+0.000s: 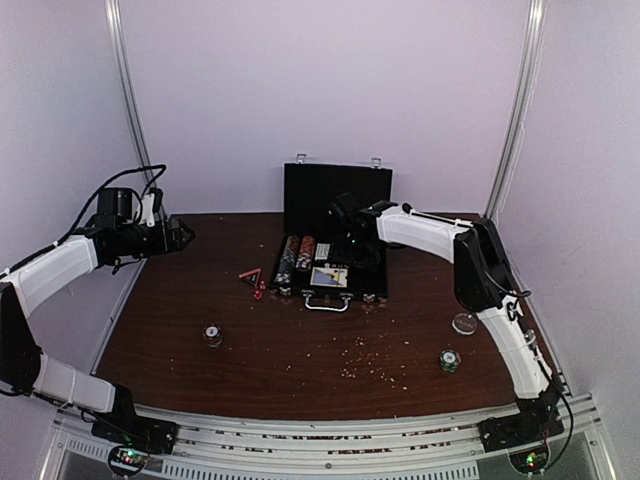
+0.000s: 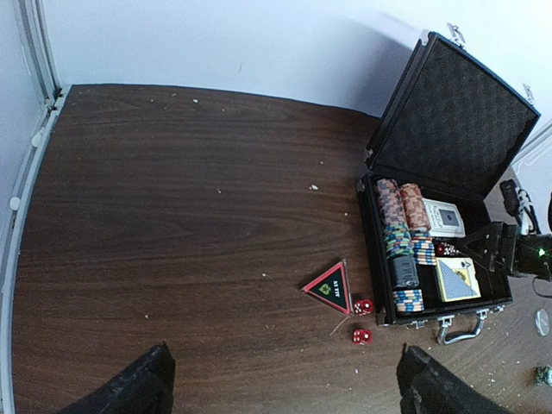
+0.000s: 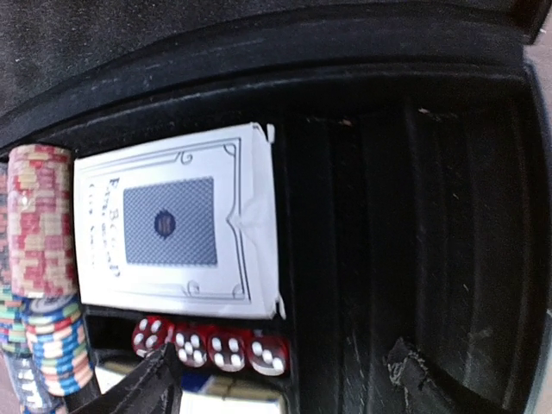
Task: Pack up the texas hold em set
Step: Adjust the dice in the slot.
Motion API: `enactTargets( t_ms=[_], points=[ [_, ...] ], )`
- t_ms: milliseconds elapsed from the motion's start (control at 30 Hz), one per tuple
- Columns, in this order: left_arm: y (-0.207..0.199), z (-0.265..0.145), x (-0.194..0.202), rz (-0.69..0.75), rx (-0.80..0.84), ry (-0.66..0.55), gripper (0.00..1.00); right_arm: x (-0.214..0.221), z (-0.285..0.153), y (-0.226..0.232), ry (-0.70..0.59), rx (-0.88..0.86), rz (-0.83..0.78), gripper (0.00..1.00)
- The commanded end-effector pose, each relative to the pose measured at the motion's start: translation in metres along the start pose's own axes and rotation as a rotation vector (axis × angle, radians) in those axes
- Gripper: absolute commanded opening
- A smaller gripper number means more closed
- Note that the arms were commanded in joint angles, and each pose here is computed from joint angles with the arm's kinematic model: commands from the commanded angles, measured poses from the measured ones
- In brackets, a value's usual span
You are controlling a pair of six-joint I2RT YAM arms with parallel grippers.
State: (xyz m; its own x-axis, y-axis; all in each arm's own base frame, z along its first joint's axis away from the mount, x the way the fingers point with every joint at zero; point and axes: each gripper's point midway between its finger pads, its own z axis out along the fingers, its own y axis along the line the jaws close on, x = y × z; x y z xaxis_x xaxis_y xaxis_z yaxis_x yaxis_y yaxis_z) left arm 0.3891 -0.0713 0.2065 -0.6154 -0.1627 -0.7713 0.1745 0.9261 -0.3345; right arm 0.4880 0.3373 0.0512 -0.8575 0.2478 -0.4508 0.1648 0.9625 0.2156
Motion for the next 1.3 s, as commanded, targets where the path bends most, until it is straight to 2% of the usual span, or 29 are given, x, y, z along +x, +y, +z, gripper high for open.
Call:
enactTargets(
  t_ms=[0,167,367,667,1267],
  points=[
    [-0.004,-0.003,-0.002,0.022,0.008,-0.01,0.92,-0.011,-0.043,0.01,-0.012,-0.06,-0.002,0.8],
    [-0.004,-0.001,-0.001,0.025,0.012,-0.005,0.92,-0.004,-0.049,0.032,0.007,-0.154,-0.004,0.65],
    [-0.004,0.0,-0.003,0.029,0.011,-0.006,0.92,0.005,-0.036,0.06,0.047,-0.281,0.02,0.45],
    [-0.003,0.001,-0.005,0.031,0.005,-0.007,0.92,0.014,-0.01,0.065,0.08,-0.307,0.059,0.19],
    [-0.002,0.004,-0.007,0.033,0.002,-0.005,0.92,0.018,0.028,0.039,0.076,-0.205,0.06,0.09]
  ],
)
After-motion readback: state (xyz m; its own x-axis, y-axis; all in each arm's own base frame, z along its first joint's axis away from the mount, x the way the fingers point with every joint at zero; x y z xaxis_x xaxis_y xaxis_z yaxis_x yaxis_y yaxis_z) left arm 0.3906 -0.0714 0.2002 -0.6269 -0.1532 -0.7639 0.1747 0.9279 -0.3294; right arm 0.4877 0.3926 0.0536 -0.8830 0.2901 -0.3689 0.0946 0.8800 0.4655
